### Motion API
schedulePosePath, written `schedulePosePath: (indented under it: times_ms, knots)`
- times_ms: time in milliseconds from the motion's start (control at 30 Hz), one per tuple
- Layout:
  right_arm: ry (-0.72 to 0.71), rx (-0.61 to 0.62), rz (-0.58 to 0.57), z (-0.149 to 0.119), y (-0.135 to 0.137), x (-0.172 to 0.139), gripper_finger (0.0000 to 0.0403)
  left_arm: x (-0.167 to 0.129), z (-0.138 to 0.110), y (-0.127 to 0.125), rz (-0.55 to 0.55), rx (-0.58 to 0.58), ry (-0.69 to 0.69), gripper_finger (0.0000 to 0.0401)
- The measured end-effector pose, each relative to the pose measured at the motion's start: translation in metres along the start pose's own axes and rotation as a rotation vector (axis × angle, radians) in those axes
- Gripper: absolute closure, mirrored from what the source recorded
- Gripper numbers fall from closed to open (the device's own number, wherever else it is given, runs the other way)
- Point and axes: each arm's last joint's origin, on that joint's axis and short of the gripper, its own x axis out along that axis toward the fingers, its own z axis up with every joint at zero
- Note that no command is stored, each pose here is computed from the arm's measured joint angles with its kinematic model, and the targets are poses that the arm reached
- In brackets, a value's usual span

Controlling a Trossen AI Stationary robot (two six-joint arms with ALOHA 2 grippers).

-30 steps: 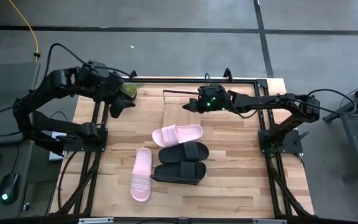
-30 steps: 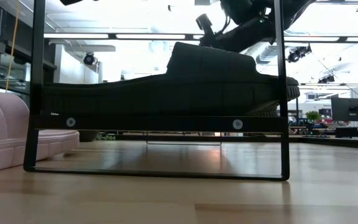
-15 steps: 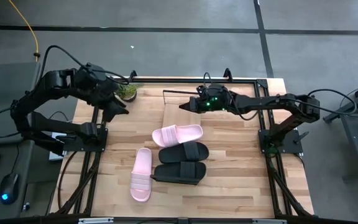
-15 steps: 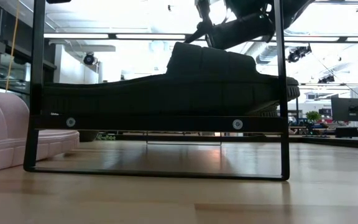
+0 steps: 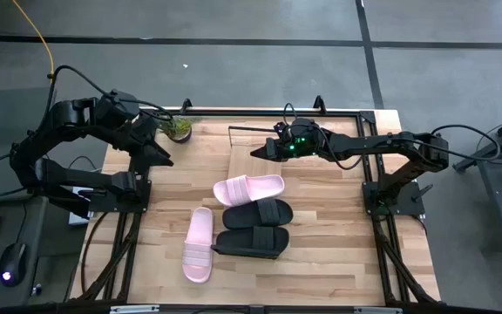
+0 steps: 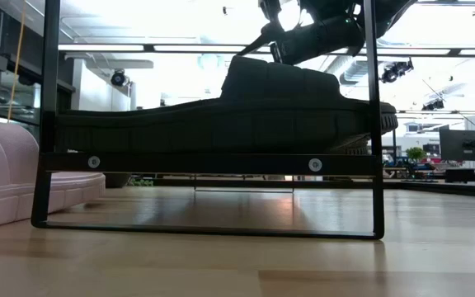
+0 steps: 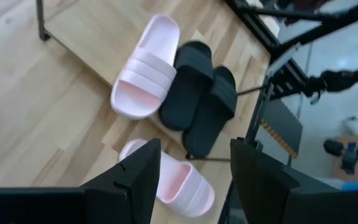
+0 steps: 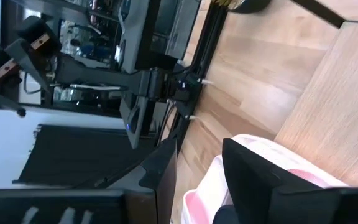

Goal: Pick and place slides into the shelf
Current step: Put the pink slide on the shelf

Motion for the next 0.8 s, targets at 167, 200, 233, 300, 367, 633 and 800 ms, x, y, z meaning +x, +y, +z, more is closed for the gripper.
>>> schedulePosePath:
  times_ms: [167, 200, 233, 300, 367, 633, 800]
  knots:
    - [0.014, -0.045, 0.006, -0.001, 0.0, 0.0, 0.0284, -0.006, -0.004, 0.0, 0.01, -0.03, -0.036, 0.0222]
    - [0.018, -0.047, 0.008, -0.001, 0.0, 0.0, 0.0284, -0.007, -0.004, 0.0, 0.0, -0.035, -0.032, 0.0222]
    - [0.027, -0.047, 0.012, -0.001, 0.0, 0.0, 0.0284, -0.006, -0.004, 0.0, -0.012, -0.044, -0.026, 0.0222]
    - [0.046, -0.05, 0.021, -0.002, 0.001, 0.0, 0.0284, -0.006, -0.004, -0.001, -0.04, -0.067, -0.009, 0.0222]
    - [0.064, -0.053, 0.029, -0.002, 0.001, 0.0, 0.0284, -0.006, -0.005, -0.002, -0.076, -0.081, 0.008, 0.0222]
    - [0.122, -0.136, 0.06, -0.004, 0.002, 0.0, 0.0284, 0.0, -0.009, -0.013, -0.147, -0.067, 0.093, 0.0222]
    - [0.152, -0.118, 0.073, -0.007, 0.003, 0.0, 0.0284, 0.026, -0.017, -0.026, -0.23, -0.043, 0.167, 0.0222]
